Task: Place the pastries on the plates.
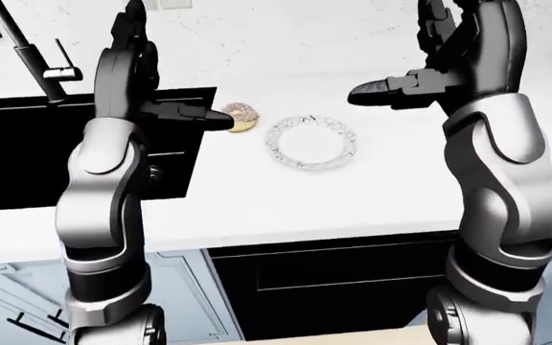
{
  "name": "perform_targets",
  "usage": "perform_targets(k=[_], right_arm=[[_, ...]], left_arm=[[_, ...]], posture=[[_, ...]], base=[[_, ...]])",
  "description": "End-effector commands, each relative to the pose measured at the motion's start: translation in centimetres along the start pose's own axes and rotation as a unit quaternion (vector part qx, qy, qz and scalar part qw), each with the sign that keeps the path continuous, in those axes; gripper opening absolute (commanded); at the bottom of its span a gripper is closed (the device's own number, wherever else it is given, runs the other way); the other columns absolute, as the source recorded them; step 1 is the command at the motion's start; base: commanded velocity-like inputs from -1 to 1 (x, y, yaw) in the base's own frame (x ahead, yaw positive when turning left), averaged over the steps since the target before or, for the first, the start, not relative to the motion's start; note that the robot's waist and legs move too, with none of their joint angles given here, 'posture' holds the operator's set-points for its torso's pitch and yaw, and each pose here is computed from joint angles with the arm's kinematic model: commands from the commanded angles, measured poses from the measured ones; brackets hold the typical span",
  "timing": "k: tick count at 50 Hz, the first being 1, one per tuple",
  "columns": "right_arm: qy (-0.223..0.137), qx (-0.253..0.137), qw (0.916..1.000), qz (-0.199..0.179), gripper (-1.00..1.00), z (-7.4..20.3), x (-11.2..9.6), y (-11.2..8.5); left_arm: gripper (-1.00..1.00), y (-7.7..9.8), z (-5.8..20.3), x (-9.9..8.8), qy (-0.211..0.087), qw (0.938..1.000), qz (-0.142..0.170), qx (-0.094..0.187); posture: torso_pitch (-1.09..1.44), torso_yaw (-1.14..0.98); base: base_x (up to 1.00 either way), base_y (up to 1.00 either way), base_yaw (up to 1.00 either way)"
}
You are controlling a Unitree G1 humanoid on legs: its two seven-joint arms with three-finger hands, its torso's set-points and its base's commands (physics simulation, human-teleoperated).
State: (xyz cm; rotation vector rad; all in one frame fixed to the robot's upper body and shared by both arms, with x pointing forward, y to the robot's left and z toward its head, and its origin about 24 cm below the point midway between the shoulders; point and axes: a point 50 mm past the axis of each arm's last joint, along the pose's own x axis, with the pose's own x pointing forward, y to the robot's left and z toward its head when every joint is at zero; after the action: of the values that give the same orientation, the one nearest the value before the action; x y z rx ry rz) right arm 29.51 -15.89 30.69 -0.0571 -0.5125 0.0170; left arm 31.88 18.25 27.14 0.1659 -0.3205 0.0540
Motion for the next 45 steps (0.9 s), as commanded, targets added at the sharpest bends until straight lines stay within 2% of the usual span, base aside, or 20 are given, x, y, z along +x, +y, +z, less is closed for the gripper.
perform_targets(k=[1,7,31,39,42,45], right_arm=[[-0.022,-0.003,0.9997,-0.014,1.00,1.0,0.1,-0.5],[-0.012,-0.002,0.9998,-0.018,1.00,0.6,0.0,-0.6],[-0.013,0.001,0.9997,-0.021,1.00,0.3,-0.1,-0.6],[-0.015,-0.001,0.9996,-0.023,1.00,0.5,-0.1,-0.7],[-0.015,-0.001,0.9996,-0.025,1.00,0.4,-0.1,-0.9],[-0.015,-0.001,0.9996,-0.024,1.00,0.5,-0.3,-0.9]], left_arm=[[1.00,-0.2,1.1,0.0,-0.028,0.9996,-0.006,0.000],[1.00,-0.1,1.0,-0.1,-0.026,0.9996,-0.003,0.006],[1.00,-0.2,0.9,0.3,-0.019,0.9997,-0.012,0.002],[1.00,-0.2,2.2,1.9,-0.029,0.9991,-0.028,0.013],[1.00,-0.1,2.5,3.0,-0.029,0.9987,-0.036,0.022],[1.00,-0.3,2.8,4.7,-0.033,0.9977,-0.058,0.011]], posture=[[0.00,0.00],[0.00,0.00],[0.00,0.00],[0.00,0.00],[0.00,0.00],[0.00,0.00]], base=[[0.14,0.00,0.00],[0.07,0.00,0.00],[0.04,0.00,0.00],[0.00,0.00,0.00],[0.00,0.00,0.00],[0.00,0.00,0.00]])
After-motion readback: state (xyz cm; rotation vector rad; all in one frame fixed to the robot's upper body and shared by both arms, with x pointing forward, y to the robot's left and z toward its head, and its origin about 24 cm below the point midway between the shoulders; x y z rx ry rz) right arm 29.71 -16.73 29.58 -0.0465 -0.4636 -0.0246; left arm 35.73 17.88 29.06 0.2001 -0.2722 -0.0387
